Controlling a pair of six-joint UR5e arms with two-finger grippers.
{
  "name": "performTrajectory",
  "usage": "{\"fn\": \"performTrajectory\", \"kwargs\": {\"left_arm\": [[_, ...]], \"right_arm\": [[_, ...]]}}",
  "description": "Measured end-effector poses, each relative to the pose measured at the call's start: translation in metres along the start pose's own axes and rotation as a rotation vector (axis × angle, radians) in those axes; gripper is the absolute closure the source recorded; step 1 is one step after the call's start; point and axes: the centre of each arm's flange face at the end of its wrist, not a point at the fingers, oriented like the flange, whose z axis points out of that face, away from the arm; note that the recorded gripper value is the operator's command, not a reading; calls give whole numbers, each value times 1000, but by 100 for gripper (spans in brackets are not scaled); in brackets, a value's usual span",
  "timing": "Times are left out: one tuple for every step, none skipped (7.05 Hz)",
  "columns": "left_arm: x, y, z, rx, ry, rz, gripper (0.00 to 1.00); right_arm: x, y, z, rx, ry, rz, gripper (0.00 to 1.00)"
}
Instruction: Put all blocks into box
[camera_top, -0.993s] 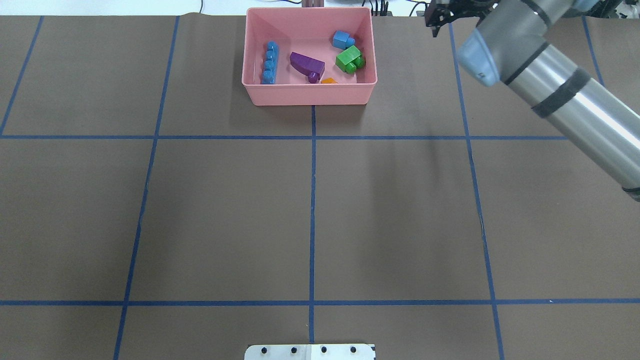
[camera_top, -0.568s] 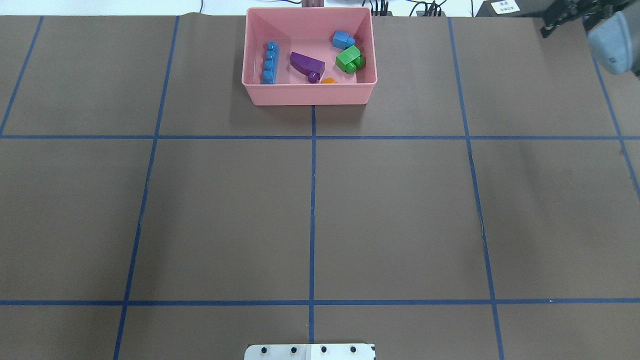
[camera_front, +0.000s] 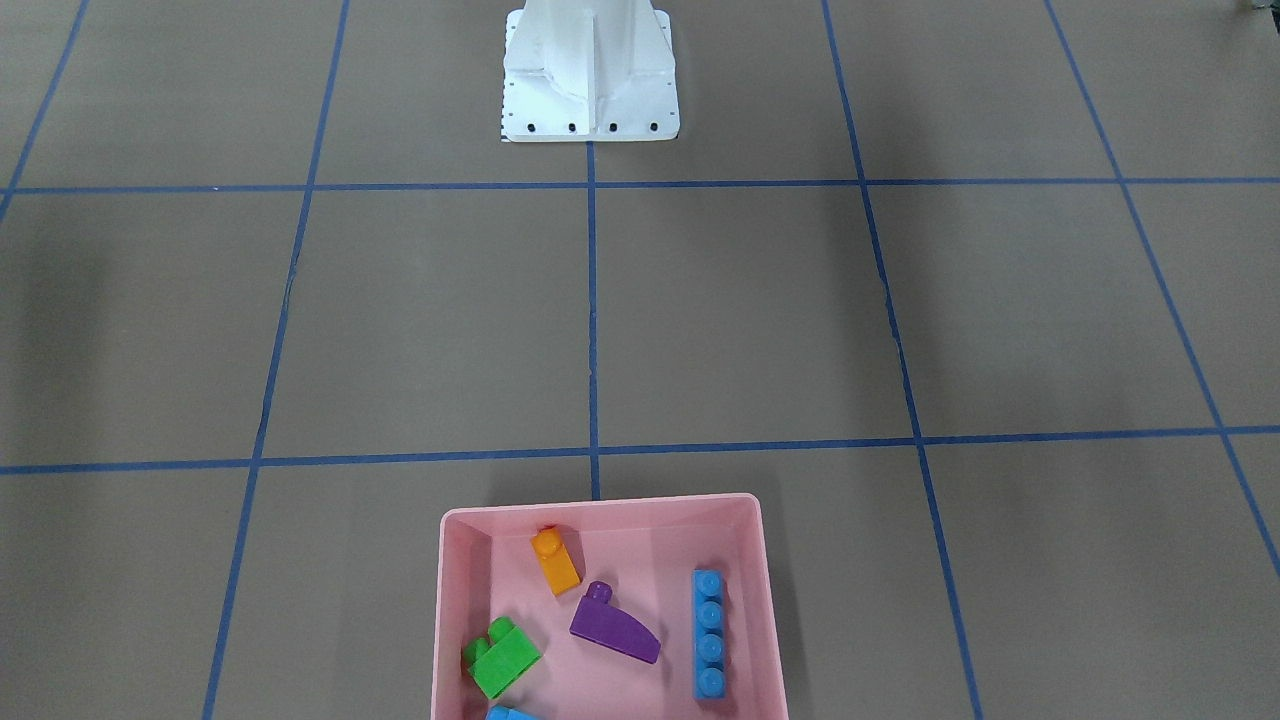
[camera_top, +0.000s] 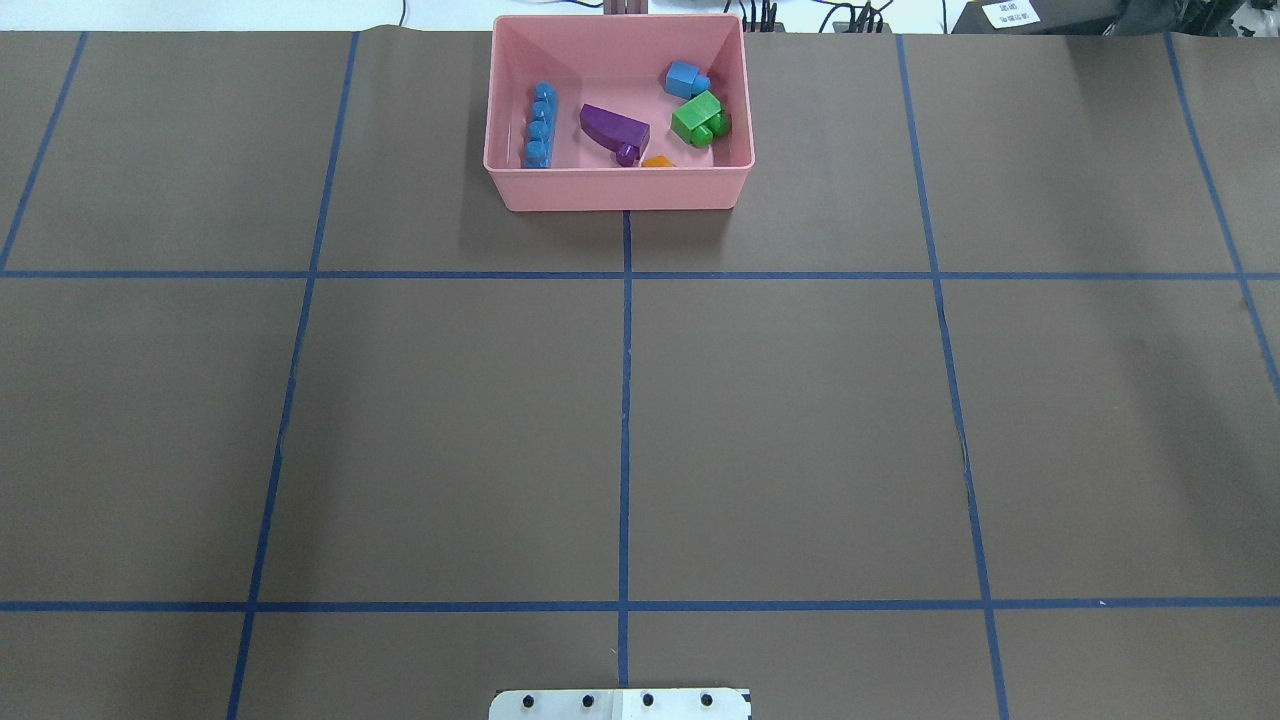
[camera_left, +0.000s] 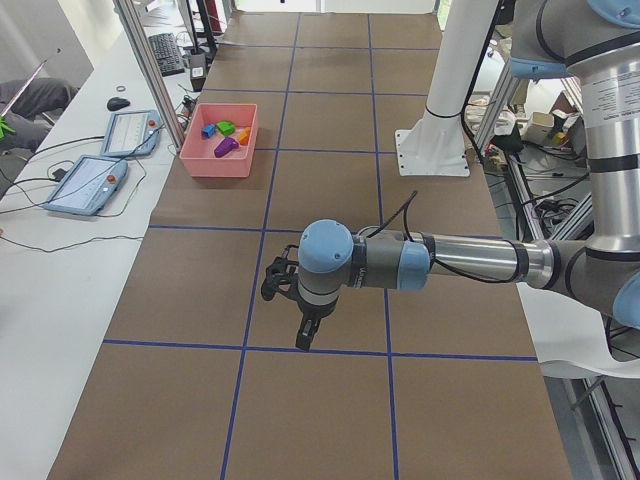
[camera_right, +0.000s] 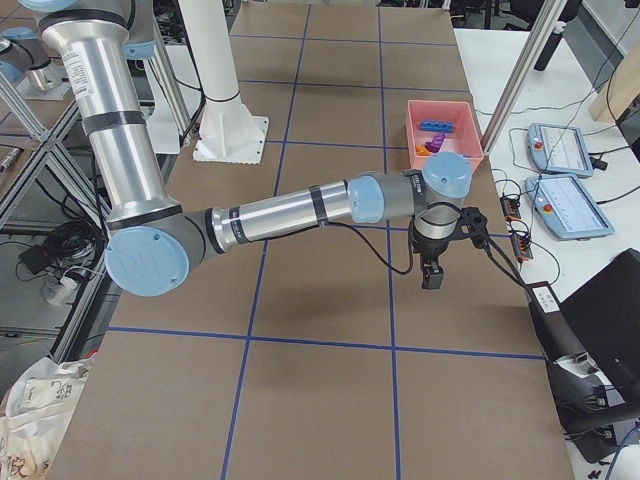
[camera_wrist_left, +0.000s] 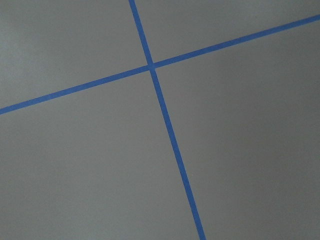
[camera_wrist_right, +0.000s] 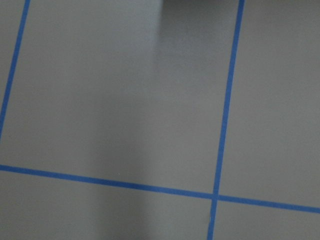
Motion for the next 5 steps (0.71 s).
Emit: {"fn": "performTrajectory", "kwargs": {"left_arm": [[0,0,0,0,0,0,0],[0,0,0,-1,-1,-2,0],[-1,0,1,-1,-1,-3,0],[-1,0,1,-2,-1,-3,0],[-1,1,2,-4,-1,-2,0]], "right_arm": [[23,33,16,-39,39,26,0],[51,72,33,-83,93,31,0],[78,104,38,-110,119,24,0],[100,131,32,-110,99,42,0],[114,158,21,-88,58,76,0]]}}
